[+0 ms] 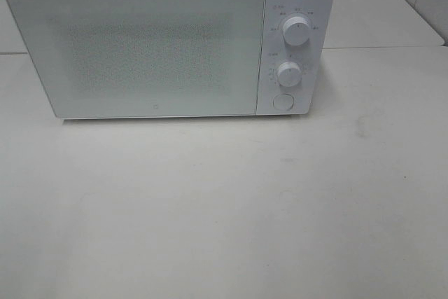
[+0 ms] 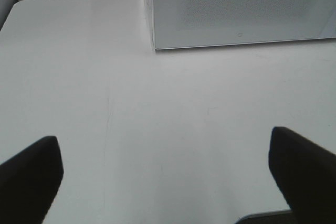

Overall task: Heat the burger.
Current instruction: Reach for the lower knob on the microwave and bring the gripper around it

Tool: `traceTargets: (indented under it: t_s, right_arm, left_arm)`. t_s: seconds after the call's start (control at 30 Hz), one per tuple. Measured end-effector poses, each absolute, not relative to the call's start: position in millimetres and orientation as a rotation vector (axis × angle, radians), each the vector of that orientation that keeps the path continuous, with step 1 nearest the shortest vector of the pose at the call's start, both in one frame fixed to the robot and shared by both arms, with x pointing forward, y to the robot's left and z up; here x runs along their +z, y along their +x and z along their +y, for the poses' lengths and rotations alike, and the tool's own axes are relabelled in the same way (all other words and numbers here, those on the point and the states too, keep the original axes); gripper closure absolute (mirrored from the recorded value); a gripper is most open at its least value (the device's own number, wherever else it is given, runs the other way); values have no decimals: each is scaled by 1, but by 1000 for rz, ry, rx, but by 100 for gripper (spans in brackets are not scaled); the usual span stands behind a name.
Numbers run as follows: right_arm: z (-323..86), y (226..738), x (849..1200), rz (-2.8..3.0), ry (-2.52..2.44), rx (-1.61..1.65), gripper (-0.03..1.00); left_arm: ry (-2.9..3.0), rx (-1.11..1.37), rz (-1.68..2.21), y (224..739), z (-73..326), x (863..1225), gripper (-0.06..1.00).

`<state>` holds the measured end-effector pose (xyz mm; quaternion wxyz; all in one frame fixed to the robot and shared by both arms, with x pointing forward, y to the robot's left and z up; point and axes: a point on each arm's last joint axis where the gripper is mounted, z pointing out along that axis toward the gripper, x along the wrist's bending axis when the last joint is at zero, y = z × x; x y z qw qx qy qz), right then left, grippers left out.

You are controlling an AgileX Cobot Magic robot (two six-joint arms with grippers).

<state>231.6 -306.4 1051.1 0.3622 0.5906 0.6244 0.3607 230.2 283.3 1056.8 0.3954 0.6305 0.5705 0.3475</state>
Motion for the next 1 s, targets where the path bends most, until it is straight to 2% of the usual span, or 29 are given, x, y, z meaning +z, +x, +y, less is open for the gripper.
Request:
traceTargets:
  t_s: [1.0]
  right_arm:
    - [-306, 232, 1051, 1608, 1521, 929, 22]
  left_arm:
    - [1517, 916, 1567, 230, 292, 1056, -5]
